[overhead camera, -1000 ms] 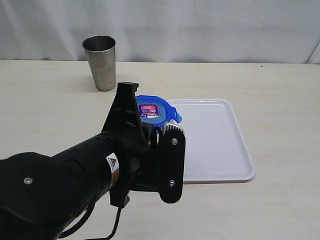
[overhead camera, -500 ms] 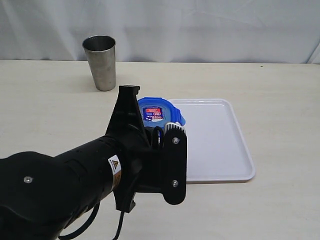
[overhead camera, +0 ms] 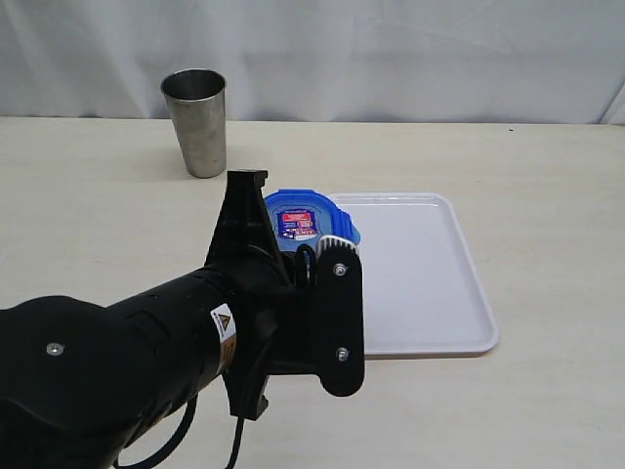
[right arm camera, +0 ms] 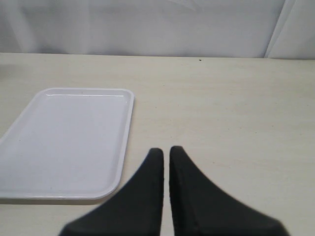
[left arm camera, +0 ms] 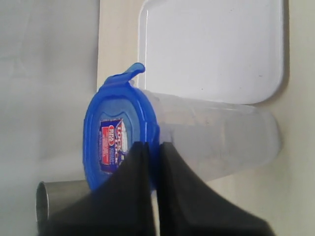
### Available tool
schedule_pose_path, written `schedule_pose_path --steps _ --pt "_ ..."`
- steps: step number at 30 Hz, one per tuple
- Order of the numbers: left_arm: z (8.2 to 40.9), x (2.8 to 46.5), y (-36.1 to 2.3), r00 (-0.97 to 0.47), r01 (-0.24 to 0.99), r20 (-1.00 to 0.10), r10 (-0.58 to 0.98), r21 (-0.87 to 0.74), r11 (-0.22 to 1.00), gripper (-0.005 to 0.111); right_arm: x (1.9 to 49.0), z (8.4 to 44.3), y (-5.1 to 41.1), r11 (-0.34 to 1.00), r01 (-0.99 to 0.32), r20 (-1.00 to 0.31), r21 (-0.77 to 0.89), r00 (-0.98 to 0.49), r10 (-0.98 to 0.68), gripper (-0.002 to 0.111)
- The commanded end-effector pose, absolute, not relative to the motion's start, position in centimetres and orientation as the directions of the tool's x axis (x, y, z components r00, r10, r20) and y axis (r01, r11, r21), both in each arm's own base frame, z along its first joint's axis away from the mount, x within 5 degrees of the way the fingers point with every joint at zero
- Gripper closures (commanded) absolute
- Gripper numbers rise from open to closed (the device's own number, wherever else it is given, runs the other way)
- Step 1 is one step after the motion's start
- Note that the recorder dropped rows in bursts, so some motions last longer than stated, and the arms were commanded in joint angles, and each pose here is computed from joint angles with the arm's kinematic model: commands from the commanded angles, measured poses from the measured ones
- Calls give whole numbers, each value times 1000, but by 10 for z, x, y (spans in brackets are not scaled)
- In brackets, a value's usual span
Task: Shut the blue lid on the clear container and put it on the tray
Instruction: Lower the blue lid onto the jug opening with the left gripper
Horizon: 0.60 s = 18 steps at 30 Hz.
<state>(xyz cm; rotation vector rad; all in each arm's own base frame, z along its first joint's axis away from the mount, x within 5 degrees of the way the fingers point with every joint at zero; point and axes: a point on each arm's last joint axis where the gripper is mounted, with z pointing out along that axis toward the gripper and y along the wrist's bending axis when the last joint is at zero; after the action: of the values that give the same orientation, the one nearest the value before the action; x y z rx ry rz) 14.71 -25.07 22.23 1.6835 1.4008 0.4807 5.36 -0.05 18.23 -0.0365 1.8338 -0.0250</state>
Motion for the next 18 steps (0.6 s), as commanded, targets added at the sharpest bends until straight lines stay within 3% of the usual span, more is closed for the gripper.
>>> schedule_pose_path --steps 1,18 --pt "221 143 -252 293 621 -260 920 783 23 107 53 182 -1 999 -7 -966 -48 -254 -48 104" --pt "221 144 -251 283 613 -250 926 790 26 107 53 182 -1 999 -7 -966 -48 -254 -48 104"
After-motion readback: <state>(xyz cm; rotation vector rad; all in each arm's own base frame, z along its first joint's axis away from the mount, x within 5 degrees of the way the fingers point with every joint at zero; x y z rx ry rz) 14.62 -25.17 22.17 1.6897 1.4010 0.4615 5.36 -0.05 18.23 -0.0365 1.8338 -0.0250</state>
